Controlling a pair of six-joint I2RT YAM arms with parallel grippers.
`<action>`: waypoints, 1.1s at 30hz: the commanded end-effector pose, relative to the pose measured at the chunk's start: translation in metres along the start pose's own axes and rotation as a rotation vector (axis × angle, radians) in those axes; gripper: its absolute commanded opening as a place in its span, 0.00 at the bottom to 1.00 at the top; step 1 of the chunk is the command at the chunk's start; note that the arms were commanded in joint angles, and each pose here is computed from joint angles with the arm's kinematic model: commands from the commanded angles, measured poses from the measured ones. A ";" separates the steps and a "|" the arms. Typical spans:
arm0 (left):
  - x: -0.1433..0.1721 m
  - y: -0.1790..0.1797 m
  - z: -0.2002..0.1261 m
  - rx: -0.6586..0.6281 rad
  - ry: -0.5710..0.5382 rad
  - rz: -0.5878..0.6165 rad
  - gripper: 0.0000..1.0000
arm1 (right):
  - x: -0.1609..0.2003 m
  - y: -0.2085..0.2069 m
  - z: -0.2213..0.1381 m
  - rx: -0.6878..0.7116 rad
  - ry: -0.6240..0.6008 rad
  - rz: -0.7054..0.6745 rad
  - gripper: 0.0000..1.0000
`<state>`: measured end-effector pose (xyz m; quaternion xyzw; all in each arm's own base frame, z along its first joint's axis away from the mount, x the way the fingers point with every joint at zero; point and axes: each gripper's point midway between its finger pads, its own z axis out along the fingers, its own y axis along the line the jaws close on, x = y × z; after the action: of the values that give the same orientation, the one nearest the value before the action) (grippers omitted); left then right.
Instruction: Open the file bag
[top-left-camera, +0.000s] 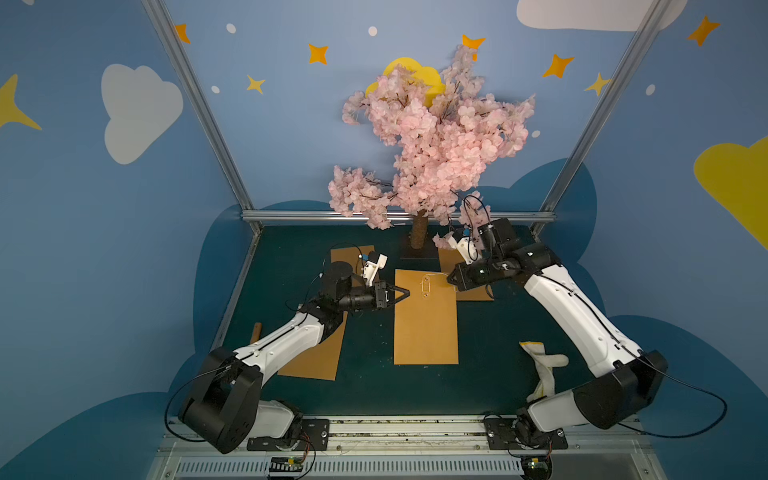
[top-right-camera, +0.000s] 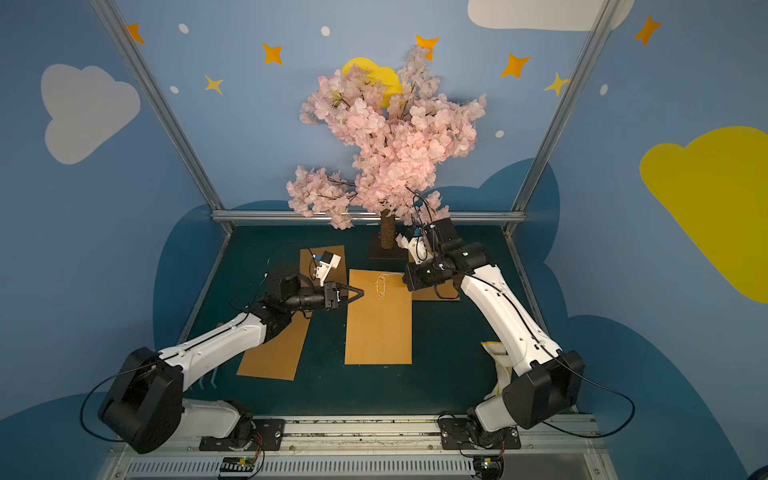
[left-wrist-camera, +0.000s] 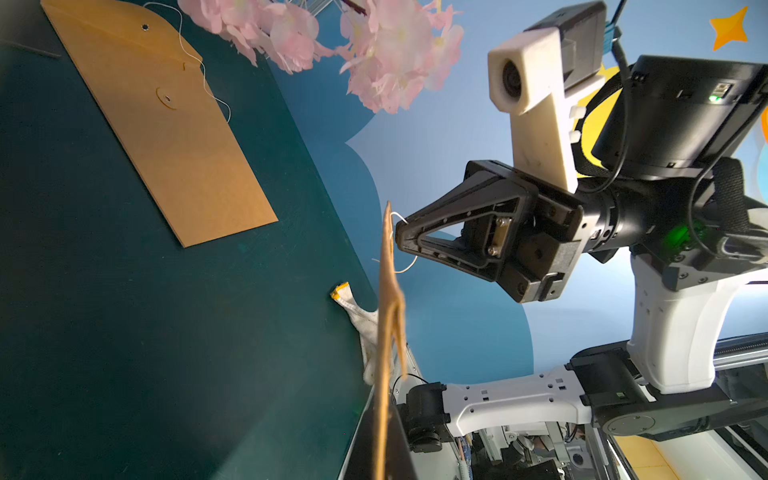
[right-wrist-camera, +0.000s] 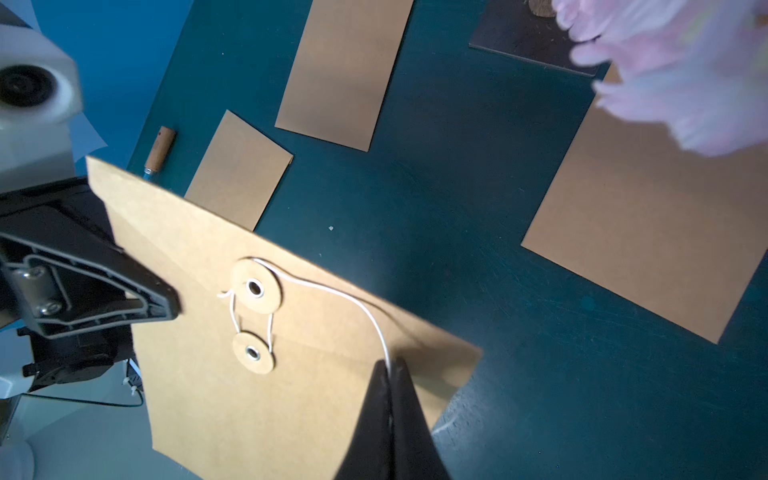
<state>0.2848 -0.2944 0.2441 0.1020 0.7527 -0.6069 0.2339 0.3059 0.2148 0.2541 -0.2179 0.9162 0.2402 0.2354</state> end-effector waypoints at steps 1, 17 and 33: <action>-0.002 -0.012 -0.004 0.029 -0.009 0.041 0.02 | -0.020 0.010 -0.012 -0.036 -0.074 -0.004 0.00; -0.009 -0.007 -0.001 0.011 -0.037 0.038 0.03 | -0.060 0.103 -0.008 -0.376 -0.121 -0.091 0.00; -0.069 -0.002 -0.004 0.005 -0.186 -0.008 0.02 | 0.005 0.136 -0.016 -0.443 -0.027 -0.128 0.00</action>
<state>0.3309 -0.2861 0.2626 0.0517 0.7431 -0.6071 0.2768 0.2368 0.3192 0.3059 -0.3201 0.8232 0.4219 0.2048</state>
